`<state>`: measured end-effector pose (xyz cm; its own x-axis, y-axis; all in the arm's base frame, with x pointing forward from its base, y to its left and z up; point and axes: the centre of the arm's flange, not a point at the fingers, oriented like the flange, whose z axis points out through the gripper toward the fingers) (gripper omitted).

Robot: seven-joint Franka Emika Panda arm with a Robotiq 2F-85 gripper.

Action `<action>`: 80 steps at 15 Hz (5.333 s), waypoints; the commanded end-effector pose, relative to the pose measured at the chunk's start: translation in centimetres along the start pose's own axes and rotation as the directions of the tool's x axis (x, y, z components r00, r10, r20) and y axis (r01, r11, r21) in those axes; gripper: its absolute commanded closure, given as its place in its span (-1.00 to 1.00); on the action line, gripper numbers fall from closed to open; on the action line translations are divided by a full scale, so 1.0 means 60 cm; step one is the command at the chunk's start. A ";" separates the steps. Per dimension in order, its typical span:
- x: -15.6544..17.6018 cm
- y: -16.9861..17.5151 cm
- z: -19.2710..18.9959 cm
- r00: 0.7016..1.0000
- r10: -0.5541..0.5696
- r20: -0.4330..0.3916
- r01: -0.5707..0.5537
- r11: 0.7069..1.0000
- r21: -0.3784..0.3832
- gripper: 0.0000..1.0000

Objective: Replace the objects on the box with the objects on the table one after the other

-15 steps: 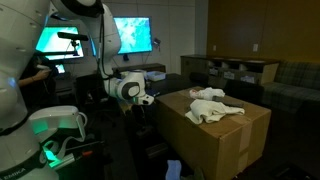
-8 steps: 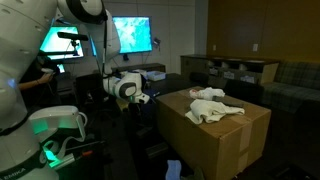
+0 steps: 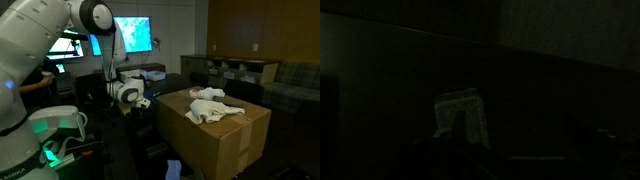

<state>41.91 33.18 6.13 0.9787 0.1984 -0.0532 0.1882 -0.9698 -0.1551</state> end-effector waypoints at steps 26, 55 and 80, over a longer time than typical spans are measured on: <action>0.052 0.088 0.045 0.994 -0.103 -0.022 0.104 0.993 0.048 -1.00; 0.057 0.090 0.062 0.995 -0.098 -0.018 0.099 0.994 0.054 0.34; -0.014 0.043 -0.469 0.995 -0.094 0.014 0.094 0.995 0.028 0.37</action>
<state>43.91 28.49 27.78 0.9337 0.3471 -0.0874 0.3226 -0.9218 -0.2149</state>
